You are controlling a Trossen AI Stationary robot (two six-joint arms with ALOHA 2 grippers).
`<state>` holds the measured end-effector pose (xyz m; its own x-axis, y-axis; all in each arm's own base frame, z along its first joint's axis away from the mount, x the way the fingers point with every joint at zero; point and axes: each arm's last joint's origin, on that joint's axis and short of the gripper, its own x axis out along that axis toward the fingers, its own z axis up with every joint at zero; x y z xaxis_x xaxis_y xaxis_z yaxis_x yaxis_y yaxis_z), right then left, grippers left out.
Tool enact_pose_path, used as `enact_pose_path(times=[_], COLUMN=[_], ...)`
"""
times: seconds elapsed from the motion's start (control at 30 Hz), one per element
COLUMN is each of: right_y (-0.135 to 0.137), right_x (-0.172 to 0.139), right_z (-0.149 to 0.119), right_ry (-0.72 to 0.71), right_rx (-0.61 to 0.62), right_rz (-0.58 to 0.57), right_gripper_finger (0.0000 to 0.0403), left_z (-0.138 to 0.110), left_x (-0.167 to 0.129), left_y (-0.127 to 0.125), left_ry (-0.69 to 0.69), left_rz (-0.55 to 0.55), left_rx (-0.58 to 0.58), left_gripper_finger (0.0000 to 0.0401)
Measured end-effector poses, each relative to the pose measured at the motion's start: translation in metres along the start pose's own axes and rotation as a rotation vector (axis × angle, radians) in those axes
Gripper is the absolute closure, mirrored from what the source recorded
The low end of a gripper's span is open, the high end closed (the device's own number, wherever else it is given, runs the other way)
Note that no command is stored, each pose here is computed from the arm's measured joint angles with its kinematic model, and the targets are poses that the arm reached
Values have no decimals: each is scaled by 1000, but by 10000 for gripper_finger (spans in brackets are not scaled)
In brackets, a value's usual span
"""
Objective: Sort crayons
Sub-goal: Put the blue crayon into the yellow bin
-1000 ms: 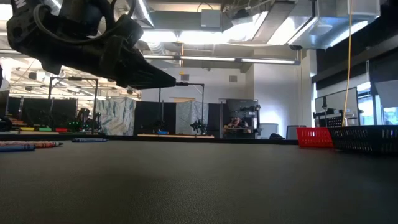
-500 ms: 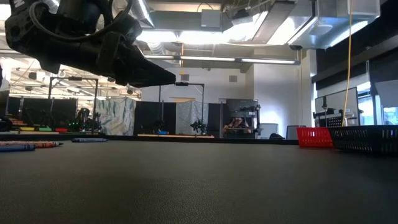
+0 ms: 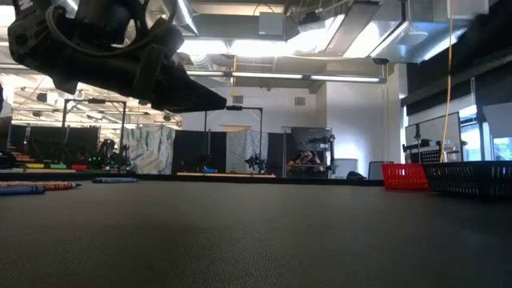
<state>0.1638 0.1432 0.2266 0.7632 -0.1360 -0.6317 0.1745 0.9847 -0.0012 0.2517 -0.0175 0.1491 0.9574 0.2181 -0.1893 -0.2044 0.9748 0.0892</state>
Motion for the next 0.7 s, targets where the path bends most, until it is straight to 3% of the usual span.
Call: enact_pose_path(times=[0.2,0.47,0.7], right_y=[-18,-60,-85], right_x=[40,86,107], right_z=[12,19,23], right_ry=[-136,-351,-436], right_rx=[-149,-113,-107], right_rz=[-139,4,5], right_gripper_finger=[222,222,221], left_z=[1,27,39], left_x=[-4,-21,-47], left_y=[11,25,42], left_ry=[174,586,948], left_rz=[7,74,247], left_rx=[-64,-47,-181], left_gripper_finger=[283,283,283])
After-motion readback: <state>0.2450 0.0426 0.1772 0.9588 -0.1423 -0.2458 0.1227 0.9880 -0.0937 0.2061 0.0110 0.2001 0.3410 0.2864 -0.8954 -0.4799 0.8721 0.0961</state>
